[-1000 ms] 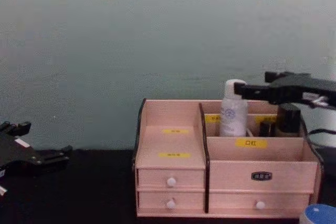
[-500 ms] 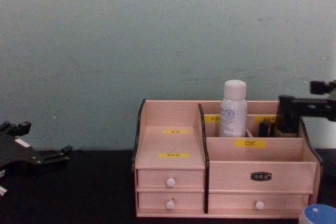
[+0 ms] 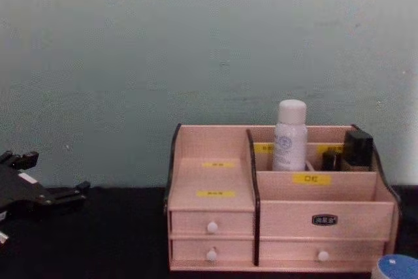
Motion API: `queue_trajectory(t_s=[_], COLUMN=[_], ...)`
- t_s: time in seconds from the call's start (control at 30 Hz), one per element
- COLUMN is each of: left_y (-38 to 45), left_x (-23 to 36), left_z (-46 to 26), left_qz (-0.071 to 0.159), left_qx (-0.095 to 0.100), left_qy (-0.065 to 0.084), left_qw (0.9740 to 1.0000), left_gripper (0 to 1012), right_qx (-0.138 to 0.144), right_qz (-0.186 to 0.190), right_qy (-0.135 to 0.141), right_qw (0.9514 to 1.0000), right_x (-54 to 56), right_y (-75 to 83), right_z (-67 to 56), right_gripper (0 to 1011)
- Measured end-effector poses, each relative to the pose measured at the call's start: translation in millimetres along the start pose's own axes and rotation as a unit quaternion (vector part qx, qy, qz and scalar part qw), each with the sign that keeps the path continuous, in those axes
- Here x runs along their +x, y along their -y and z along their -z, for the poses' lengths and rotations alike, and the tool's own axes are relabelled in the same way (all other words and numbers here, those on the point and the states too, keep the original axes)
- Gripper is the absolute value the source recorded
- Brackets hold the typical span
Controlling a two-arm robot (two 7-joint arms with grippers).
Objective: Pick up the facial cleanser and watermelon frost from the table and place them into the tiered storage box.
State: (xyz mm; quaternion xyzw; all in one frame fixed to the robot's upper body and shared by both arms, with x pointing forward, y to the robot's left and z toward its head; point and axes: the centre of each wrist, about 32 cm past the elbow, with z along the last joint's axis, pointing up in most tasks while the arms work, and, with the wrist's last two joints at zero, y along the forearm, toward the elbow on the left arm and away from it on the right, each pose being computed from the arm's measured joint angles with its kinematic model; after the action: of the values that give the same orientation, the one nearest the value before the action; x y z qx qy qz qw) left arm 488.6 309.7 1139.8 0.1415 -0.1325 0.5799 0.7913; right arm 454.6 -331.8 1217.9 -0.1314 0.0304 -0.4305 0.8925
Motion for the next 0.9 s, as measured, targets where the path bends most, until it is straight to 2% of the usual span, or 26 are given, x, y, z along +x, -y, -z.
queue_trajectory(t_s=[0.4, 0.9], left_y=[0.0, 0.0], left_x=[0.0, 0.0], left_z=[0.0, 0.0], left_qz=[0.000, 0.000], left_qx=[0.000, 0.000], left_qy=[0.000, 0.000], left_qw=[1.0000, 1.0000], left_gripper=[1001, 1001], right_qx=[-0.054, -0.087], right_qz=[-0.005, -0.010], right_qy=[-0.021, -0.028], right_qw=[0.9983, 0.9958], right_x=[-2.8, -1.0], right_y=[-2.2, -13.2], right_z=[13.6, 27.5], right_gripper=[1002, 1002])
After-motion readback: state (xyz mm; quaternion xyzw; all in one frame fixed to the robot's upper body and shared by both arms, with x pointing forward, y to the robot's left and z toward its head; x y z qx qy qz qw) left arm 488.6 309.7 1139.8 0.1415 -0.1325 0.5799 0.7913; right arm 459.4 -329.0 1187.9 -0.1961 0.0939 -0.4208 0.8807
